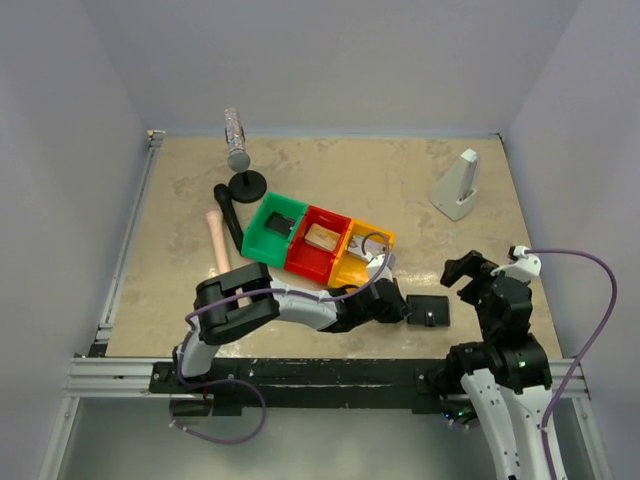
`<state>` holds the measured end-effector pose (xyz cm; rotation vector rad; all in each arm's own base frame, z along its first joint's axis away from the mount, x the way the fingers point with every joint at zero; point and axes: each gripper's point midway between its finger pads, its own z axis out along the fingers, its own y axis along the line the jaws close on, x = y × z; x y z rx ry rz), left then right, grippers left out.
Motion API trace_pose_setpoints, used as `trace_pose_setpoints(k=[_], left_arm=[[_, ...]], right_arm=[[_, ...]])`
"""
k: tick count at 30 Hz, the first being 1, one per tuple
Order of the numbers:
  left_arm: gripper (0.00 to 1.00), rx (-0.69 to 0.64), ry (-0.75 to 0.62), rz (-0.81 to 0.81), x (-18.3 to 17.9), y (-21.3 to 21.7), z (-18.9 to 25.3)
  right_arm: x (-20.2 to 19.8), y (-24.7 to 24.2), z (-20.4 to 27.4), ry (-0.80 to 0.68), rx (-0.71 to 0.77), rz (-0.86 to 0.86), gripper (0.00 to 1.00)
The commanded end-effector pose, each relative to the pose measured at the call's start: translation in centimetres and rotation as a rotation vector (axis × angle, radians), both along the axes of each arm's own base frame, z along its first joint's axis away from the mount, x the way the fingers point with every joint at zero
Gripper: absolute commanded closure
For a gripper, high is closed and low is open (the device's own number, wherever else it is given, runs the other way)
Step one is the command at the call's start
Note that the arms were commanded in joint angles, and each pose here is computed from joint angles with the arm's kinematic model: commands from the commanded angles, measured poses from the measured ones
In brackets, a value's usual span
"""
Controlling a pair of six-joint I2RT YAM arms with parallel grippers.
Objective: Take the credit cards out of the card holder
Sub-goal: Move the card holder to the corner of the board.
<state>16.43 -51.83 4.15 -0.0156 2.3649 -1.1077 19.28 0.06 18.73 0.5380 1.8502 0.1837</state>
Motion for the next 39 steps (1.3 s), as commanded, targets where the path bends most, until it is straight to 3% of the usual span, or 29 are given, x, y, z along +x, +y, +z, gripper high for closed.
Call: trace_pose_setpoints(k=[1,7,16,20,25,29,34,39], left_arm=[[1.00,-0.058,-0.057,-0.018,0.1,0.4,3.0],[1.00,-0.076,-0.084,-0.080,-2.0,1.0,5.0],[1.00,0.065,-0.037,0.067,-3.2,12.5,2.3],[1.00,0.116,-0.027,0.095,-3.4,14.9,0.5],[0.66,0.136,-0.024,0.112,-3.6,16.5,-0.2],[0.50,0.145,-0.056,0.105,-3.7,17.6,0.9],[0.44,0.130,-0.080,0.124,-4.1,20.4,2.9],[0.46,0.197,-0.123,0.184,-3.8,25.0,4.4]], right_arm=[[0.3,-0.1,0.2,-0.010,-0.003,-0.011,0.01],[0.2,-0.1,-0.2,-0.003,-0.007,-0.007,0.01],[0.6,1.1,-2.1,0.058,0.035,0.037,0.01],[0.7,2.3,-3.4,0.090,0.086,0.079,0.01],[0.6,4.2,-3.6,0.125,0.105,0.189,0.01],[0.9,6.2,-3.5,0.171,0.163,0.277,0.01],[2.1,8.6,-3.6,0.201,0.213,0.361,0.01],[3.5,9.8,-3.6,0.256,0.116,0.397,0.01]])
